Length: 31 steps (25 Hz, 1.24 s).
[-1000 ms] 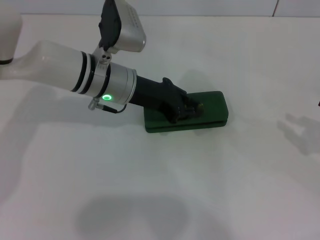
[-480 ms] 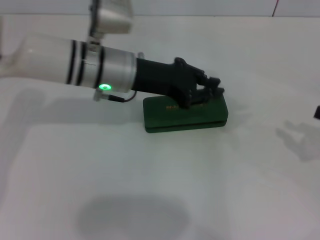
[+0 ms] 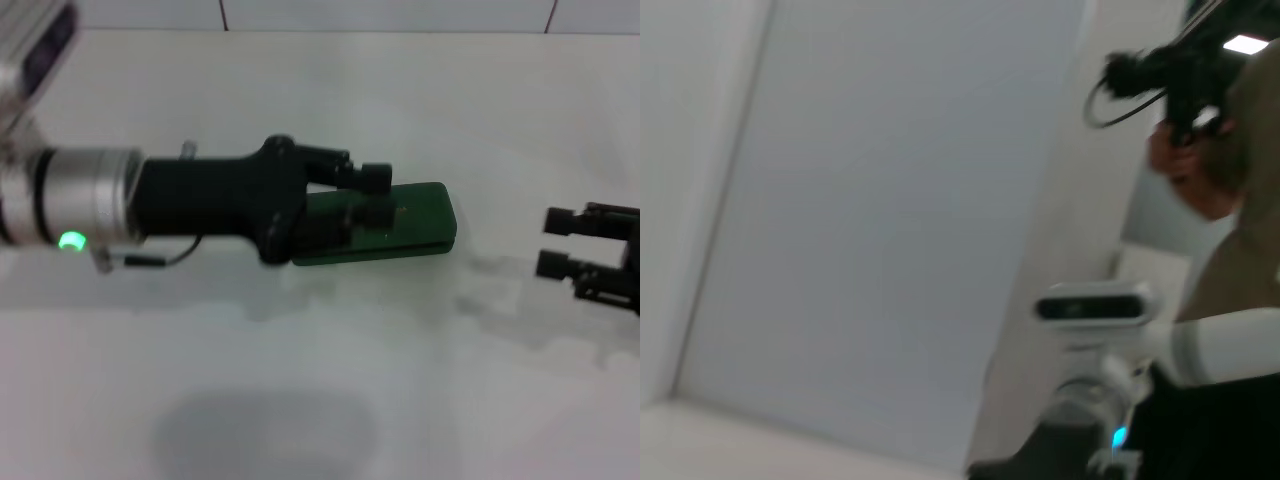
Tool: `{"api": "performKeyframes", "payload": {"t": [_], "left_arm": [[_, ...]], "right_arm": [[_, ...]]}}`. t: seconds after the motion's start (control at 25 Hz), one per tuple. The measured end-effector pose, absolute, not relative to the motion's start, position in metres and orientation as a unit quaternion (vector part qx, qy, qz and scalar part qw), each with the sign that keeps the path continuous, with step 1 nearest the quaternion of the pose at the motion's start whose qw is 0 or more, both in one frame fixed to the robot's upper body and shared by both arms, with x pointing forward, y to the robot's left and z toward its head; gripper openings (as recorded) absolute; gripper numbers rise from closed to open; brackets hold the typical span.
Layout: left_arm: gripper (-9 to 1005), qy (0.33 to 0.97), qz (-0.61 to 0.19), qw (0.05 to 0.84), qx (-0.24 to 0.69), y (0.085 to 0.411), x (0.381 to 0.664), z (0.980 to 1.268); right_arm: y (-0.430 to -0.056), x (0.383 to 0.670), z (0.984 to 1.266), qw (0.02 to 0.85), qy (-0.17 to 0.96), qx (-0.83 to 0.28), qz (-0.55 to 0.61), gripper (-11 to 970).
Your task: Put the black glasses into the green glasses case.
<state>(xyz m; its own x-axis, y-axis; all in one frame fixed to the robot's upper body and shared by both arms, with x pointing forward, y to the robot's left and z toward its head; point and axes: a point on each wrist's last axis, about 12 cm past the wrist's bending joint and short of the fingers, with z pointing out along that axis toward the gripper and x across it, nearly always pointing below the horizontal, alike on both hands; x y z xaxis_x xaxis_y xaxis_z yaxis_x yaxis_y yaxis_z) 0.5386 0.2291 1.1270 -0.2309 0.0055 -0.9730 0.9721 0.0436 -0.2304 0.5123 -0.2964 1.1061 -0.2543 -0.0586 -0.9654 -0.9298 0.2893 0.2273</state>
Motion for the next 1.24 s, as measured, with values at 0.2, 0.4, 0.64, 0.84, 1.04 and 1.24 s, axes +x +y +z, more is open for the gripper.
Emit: {"api": "performKeyframes", "payload": {"t": [0.2, 0.4, 0.64, 0.84, 1.04, 1.24], "left_arm": [[397, 0.531, -0.543, 0.507, 0.407, 0.247, 0.505, 1.112], [521, 0.547, -0.533, 0.511, 0.393, 0.26, 0.494, 1.103], [645, 0.56, -0.526, 0.488, 0.415, 0.267, 0.49, 1.099], [665, 0.563, -0.517, 0.482, 0.428, 0.273, 0.491, 1.099], [681, 0.565, -0.517, 0.48, 0.428, 0.274, 0.489, 1.098], [696, 0.567, -0.518, 0.474, 0.43, 0.272, 0.487, 1.095]], "right_arm": [[-0.27, 0.517, 1.118, 0.458, 0.597, -0.425, 0.502, 467], [-0.255, 0.52, 1.128, 0.463, 0.562, -0.44, 0.526, 712], [-0.248, 0.523, 1.132, 0.456, 0.551, -0.451, 0.533, 725], [-0.243, 0.522, 1.131, 0.447, 0.546, -0.459, 0.539, 725], [-0.244, 0.52, 1.13, 0.45, 0.546, -0.455, 0.541, 725], [-0.244, 0.52, 1.129, 0.449, 0.548, -0.451, 0.543, 725]]}}
